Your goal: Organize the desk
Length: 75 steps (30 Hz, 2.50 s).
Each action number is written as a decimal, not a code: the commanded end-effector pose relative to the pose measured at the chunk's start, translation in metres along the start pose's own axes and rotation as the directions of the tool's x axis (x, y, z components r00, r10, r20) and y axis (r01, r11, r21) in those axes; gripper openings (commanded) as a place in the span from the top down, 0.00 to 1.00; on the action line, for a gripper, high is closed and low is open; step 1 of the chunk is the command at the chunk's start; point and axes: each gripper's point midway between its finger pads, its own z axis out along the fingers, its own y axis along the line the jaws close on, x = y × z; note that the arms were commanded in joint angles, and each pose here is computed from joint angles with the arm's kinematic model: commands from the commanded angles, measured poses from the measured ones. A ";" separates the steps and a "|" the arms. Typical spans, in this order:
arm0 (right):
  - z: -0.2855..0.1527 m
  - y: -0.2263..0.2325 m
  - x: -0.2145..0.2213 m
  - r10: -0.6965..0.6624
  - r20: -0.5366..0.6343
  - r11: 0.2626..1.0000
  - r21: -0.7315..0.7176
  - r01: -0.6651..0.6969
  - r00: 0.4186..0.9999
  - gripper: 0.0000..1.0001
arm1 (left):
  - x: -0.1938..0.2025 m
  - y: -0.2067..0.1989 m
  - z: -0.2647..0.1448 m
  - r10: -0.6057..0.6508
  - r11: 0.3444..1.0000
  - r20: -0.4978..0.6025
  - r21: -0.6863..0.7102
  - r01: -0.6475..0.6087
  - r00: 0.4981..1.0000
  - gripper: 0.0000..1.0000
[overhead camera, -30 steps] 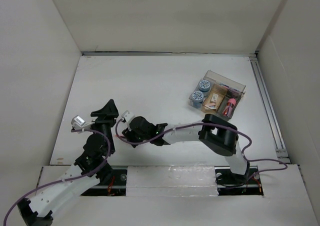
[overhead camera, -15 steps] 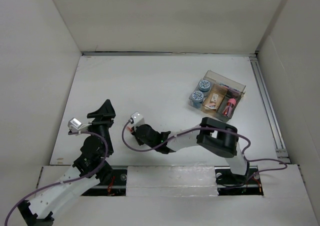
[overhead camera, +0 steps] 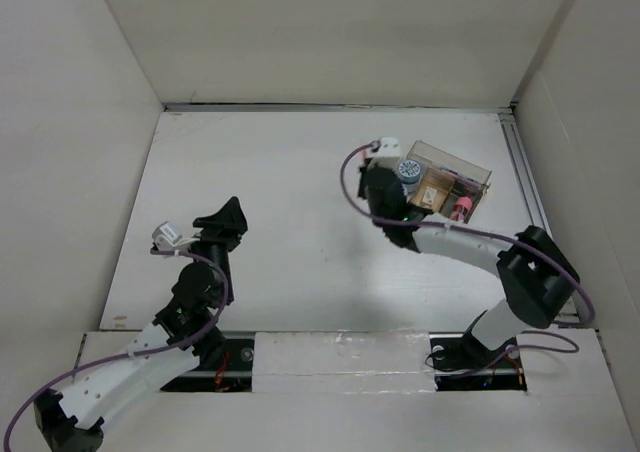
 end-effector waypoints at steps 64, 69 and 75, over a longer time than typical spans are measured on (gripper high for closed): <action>0.086 -0.285 -0.004 -0.262 -0.232 0.785 0.513 0.347 0.937 0.89 | 0.000 -0.033 -0.001 -0.029 0.993 -0.040 0.116 0.033 0.999 0.33; 0.095 -0.270 -0.012 -0.226 -0.252 0.895 0.328 0.303 0.941 0.89 | 0.003 -0.033 0.000 -0.021 0.993 -0.044 0.111 0.026 0.999 0.33; 0.081 -0.247 -0.031 -0.136 -0.280 0.971 0.152 0.184 0.950 1.00 | 0.005 -0.034 0.001 -0.019 0.993 -0.051 0.113 0.025 0.999 0.33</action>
